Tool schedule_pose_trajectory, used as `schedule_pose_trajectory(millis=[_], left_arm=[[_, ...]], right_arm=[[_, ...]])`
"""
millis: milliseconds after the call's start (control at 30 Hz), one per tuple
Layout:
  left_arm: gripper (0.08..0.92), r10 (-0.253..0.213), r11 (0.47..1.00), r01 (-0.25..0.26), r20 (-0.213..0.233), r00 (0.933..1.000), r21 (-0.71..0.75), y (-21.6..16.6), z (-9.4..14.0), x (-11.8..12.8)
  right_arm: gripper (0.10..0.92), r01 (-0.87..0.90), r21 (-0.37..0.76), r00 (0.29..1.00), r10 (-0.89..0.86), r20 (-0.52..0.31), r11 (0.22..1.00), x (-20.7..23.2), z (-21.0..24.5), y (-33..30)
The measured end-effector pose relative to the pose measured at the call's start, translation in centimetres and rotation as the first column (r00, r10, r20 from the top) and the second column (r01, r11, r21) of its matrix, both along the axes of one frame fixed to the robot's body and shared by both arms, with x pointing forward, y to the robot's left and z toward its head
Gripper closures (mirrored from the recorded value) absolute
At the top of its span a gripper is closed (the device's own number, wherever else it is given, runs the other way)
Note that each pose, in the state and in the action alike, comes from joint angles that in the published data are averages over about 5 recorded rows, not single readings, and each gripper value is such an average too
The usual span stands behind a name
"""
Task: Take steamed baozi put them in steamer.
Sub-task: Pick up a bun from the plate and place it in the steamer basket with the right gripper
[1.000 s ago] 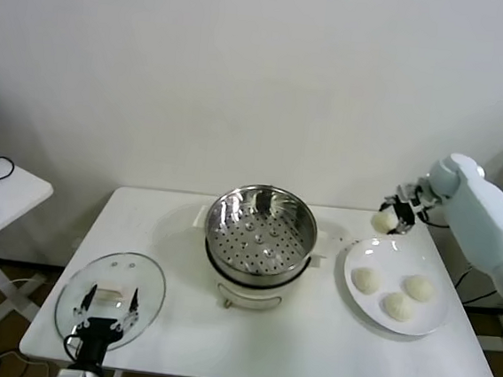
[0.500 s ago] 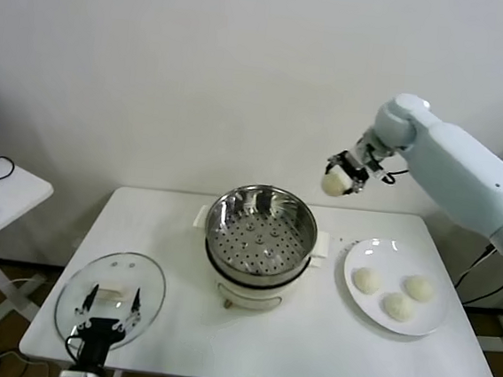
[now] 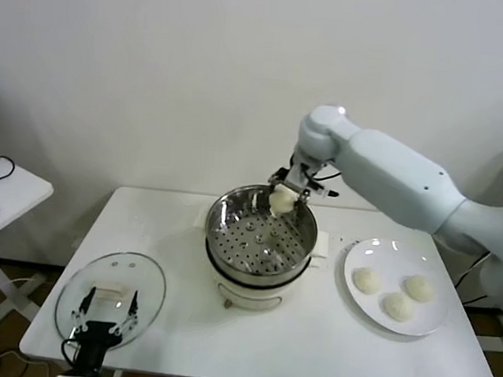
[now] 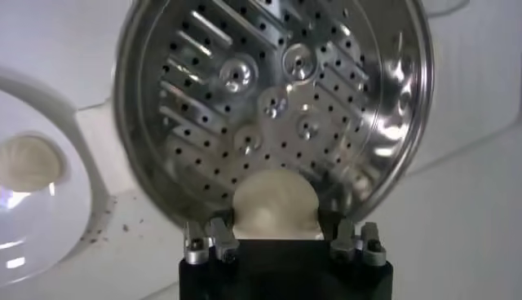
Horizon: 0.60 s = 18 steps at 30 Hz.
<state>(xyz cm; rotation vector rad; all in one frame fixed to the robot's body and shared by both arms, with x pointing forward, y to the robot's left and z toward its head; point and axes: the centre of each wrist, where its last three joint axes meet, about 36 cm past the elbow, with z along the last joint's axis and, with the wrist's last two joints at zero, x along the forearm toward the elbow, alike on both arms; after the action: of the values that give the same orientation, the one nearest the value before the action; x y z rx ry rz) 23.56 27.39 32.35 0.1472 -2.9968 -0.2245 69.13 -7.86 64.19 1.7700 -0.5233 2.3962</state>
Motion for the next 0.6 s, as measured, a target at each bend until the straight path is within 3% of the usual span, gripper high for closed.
schedule_pose_trajectory(millis=[600], left_arm=[[0.177,0.014,1.0,-0.014,-0.006,0.9999,-0.008,0.3,-0.4,0.0]], right_arm=[[0.344,-0.05,-0.102,0.999,0.051,0.013,0.994,1.2,-4.8,3.0]])
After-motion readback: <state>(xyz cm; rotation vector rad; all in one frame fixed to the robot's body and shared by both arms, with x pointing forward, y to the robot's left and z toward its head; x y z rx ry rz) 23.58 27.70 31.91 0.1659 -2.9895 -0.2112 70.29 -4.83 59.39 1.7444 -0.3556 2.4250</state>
